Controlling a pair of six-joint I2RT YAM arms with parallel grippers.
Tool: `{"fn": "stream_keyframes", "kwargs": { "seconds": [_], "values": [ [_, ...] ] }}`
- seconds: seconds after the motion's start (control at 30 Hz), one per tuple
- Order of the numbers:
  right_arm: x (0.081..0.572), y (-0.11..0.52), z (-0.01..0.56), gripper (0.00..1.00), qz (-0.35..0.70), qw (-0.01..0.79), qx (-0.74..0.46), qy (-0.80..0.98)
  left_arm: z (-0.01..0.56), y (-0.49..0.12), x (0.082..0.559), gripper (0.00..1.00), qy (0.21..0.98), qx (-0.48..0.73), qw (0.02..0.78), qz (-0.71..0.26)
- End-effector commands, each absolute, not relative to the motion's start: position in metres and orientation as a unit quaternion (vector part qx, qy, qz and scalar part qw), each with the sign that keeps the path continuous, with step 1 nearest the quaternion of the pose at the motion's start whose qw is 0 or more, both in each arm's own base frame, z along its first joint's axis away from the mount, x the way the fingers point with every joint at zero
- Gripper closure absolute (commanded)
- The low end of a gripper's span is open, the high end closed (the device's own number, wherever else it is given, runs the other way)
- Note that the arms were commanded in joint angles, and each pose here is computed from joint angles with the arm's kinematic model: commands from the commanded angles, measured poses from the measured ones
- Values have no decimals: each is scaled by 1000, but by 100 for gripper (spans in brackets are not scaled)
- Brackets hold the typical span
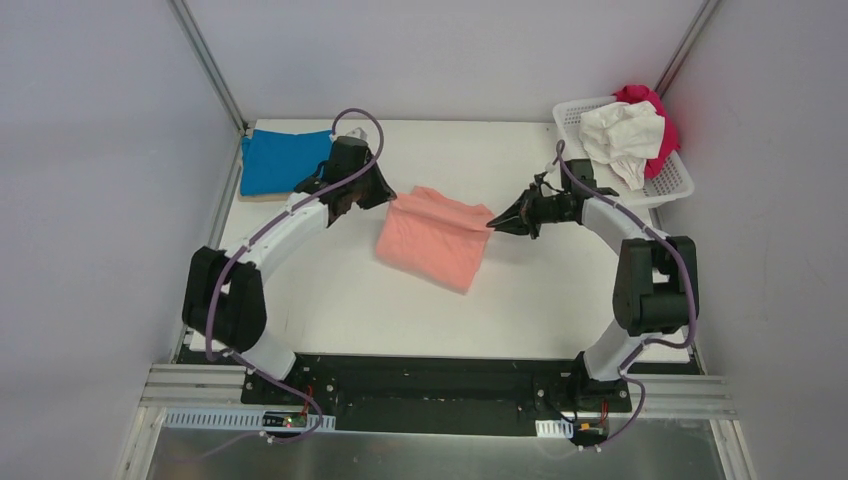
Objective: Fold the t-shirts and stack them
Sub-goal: Fold the long partially folded tshirt into a neat square
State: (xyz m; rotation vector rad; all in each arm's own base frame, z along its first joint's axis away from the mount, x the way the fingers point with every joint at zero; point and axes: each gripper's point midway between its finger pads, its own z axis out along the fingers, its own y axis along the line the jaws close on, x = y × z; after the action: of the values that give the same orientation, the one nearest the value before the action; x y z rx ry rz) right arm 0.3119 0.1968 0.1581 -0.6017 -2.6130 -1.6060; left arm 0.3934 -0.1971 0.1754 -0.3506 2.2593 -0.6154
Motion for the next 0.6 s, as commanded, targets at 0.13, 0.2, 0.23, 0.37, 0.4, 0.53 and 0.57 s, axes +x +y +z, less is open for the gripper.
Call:
{"fn": "stream_keyframes", "kwargs": {
  "seconds": [0.13,0.2,0.23,0.37,0.4,0.53,0.57],
  "values": [
    [363,182,130,100,-494,-10,-233,-837,153,-186,465,100,886,-154,388,-203],
    [372,181,122,100,-493,-7,-243,-836,146,-192,475,100,888,-152,379,-210],
    [378,179,119,100,-492,-9,-248,-834,141,-194,480,100,891,-151,374,-211],
    [401,175,105,100,-484,-16,-266,-834,129,-197,498,85,893,-153,370,-206],
    [406,174,102,99,-479,-19,-269,-835,126,-198,502,74,893,-152,369,-206],
    [433,162,104,62,-446,-66,-283,-846,137,-199,512,22,890,-140,381,-207],
    [440,157,110,49,-434,-89,-285,-850,146,-200,513,8,887,-138,388,-210]
  ]
}}
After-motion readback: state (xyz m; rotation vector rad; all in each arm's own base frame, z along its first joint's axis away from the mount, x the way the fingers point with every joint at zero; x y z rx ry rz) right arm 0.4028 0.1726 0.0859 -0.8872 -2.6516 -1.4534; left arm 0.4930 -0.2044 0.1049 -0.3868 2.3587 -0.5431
